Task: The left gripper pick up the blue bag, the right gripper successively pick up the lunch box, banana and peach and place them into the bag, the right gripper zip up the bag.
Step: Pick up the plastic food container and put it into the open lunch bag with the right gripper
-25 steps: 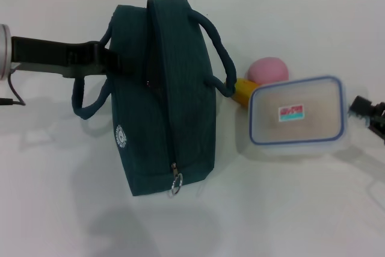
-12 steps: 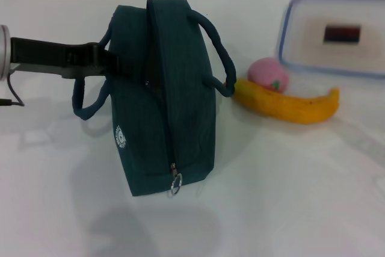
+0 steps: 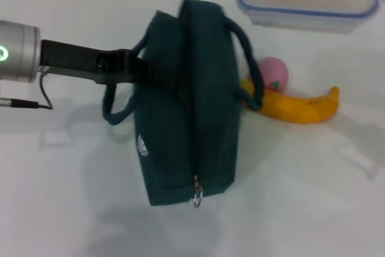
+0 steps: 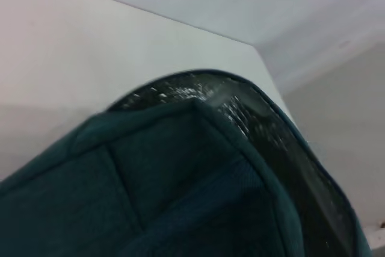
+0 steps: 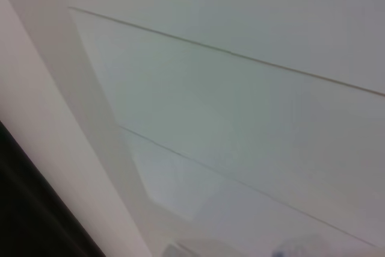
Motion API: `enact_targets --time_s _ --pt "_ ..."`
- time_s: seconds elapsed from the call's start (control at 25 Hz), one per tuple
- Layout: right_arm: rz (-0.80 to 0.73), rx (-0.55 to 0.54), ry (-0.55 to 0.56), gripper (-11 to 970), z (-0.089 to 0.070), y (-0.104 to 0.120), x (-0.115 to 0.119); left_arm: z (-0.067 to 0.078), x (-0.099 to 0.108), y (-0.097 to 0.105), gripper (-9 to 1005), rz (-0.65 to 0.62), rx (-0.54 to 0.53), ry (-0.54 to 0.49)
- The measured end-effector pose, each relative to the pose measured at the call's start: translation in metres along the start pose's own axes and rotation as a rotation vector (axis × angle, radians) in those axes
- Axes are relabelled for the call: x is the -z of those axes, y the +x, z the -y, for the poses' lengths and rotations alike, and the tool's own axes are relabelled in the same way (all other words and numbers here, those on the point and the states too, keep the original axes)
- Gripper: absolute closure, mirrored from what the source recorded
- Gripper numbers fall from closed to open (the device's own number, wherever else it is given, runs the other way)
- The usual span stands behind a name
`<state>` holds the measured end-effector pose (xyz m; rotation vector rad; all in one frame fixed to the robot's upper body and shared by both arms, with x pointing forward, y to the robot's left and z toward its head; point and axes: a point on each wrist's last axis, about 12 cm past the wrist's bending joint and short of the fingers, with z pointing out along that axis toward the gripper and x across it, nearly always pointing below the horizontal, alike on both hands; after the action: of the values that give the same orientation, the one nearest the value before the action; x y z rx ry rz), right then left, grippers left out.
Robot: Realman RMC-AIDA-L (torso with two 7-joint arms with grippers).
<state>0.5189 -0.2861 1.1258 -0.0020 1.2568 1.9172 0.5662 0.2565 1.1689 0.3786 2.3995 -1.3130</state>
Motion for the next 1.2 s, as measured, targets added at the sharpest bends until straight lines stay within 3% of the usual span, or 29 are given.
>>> enact_targets --time_s 0.2,0.32,0.48,0.68,0.88,1.2 --pt "-0.028 0.024 0.04 858 0.014 -0.005 -0.026 0.001 -0.005 -0.002 966 -0.01 -0.009 0.018" --pt "-0.073 0.019 0.122 855 0.027 -0.003 -0.036 0.002 -0.004 -0.004 967 -0.003 -0.018 0.02" --pt "-0.124 -0.018 0.248 851 0.044 0.009 -0.035 -0.001 0.001 -0.005 967 0.035 -0.01 0.016" --pt "-0.156 -0.053 0.326 845 0.052 0.019 -0.028 -0.007 0.01 -0.002 967 0.076 0.007 0.013" --pt "-0.15 -0.059 0.364 840 0.057 0.015 -0.029 -0.005 0.007 -0.002 967 0.076 -0.005 0.02" --pt "-0.239 -0.061 0.297 832 0.057 0.009 -0.07 -0.004 0.0 -0.004 967 0.063 -0.023 0.038"
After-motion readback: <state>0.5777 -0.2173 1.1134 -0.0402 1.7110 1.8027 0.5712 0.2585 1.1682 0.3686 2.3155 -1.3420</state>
